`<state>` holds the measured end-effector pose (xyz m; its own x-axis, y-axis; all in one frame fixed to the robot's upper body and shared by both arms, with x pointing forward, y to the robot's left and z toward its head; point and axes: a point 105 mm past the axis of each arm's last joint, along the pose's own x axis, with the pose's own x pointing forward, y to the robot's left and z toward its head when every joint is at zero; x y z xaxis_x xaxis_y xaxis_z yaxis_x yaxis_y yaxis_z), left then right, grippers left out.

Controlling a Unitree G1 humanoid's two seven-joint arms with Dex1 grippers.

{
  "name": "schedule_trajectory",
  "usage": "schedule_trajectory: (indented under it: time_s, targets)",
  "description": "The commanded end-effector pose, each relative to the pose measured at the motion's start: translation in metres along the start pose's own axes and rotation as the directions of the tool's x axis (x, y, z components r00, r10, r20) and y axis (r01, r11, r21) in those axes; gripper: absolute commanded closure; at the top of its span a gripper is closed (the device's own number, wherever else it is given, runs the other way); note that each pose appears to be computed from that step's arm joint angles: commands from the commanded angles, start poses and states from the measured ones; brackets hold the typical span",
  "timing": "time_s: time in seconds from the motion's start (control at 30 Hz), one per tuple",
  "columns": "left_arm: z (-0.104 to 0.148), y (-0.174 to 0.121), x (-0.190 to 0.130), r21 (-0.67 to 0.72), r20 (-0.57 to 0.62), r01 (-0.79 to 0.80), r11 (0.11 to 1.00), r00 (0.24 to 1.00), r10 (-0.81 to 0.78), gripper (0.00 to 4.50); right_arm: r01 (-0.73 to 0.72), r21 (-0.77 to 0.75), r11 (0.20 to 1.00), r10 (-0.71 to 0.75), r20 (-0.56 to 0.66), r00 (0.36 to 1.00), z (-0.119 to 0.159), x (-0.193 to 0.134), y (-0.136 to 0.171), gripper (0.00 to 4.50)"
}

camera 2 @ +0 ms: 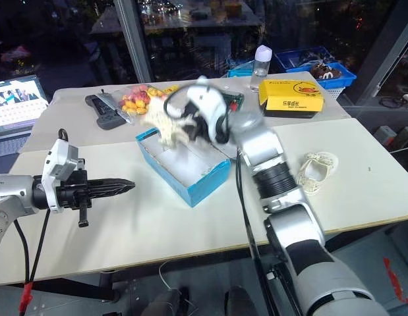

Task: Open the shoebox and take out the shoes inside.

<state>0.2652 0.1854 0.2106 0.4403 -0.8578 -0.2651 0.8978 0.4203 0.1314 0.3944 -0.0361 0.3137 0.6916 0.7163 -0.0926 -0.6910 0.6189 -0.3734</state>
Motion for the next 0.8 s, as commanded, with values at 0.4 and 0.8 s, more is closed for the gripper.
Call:
schedule_trajectory:
  time_s: [0.4, 0.8]
  targets:
    - [0.004, 0.000, 0.005, 0.025, 0.019, 0.030, 0.999, 0.999, -0.030, 4.50, 0.484, 0.817, 0.314, -0.618, -0.212, 0.757, -0.079, -0.151, -0.095, 3.64]
    - [0.005, 0.002, 0.012, 0.028, 0.021, 0.069, 0.997, 0.997, -0.070, 4.50, 0.454, 0.873, -0.181, -0.534, -0.474, 0.700, -0.182, -0.159, -0.038, 3.64]
